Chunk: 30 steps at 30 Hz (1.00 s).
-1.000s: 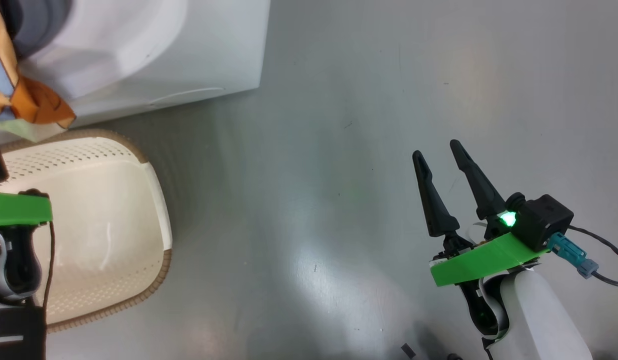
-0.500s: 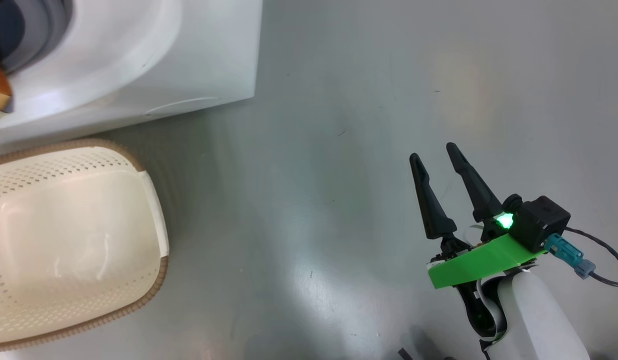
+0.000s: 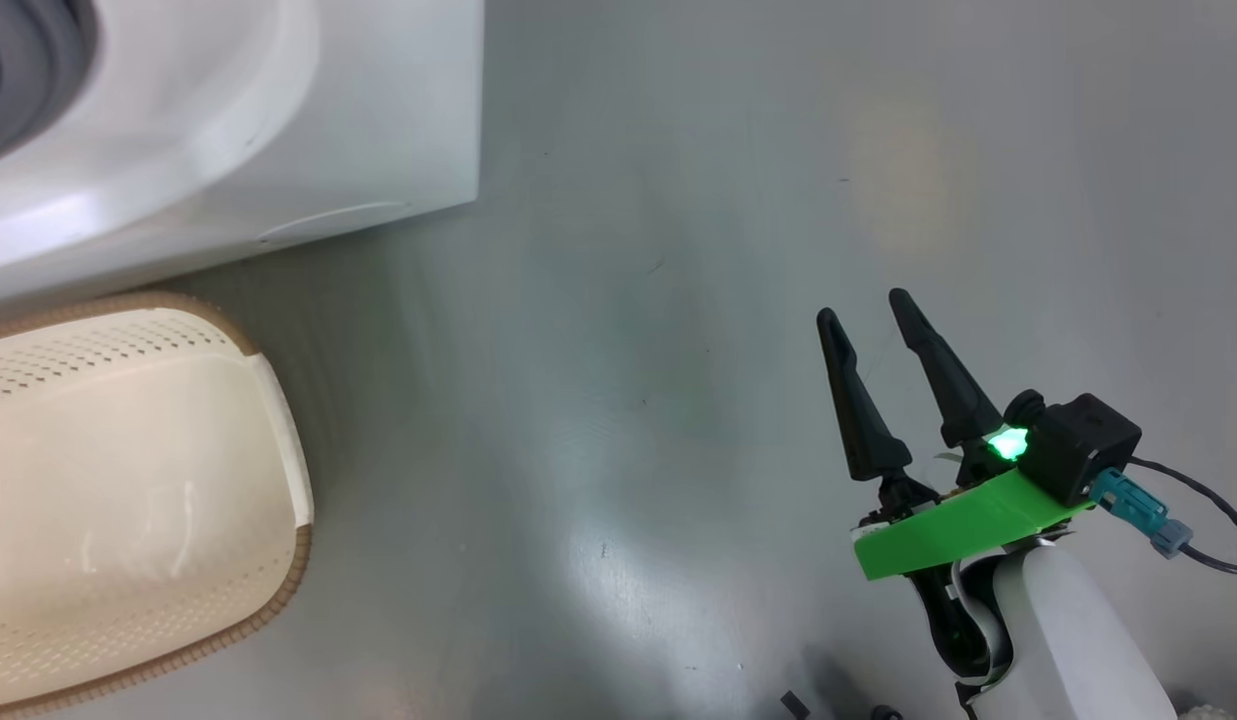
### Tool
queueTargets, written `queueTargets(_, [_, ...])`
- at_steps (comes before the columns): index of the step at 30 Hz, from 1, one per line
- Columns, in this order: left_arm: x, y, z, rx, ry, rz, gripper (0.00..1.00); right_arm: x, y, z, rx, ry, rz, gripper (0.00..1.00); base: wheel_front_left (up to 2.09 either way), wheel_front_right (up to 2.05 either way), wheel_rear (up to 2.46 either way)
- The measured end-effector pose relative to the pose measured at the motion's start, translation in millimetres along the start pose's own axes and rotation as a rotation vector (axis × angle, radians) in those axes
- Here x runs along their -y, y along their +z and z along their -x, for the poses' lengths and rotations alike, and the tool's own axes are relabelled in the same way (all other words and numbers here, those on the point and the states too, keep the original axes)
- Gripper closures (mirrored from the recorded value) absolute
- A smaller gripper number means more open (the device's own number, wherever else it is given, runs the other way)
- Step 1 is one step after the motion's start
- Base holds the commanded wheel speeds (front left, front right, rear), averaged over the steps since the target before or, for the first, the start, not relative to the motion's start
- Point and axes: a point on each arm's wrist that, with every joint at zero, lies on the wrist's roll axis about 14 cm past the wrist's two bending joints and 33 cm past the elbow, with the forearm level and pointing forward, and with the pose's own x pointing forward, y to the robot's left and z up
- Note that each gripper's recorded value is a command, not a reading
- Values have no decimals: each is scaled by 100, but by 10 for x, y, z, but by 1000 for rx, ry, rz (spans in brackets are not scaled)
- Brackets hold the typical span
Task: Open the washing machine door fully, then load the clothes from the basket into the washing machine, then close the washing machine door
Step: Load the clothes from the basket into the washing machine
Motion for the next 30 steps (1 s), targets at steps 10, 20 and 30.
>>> queueTargets(10, [-66, -211, -236, -92, 5, 50, 100, 23, -105, 5, -27, -7, -14, 0, 0, 0, 0])
queueTargets(20, [-65, -636, -334, -147, -7, 22, 100, 115, -282, -15, -69, -30, -10, 0, 0, 0, 0])
queueTargets(30, [-41, -599, -507, -135, -19, -20, 100, 164, -329, -40, -75, -43, -10, 0, 0, 0, 0])
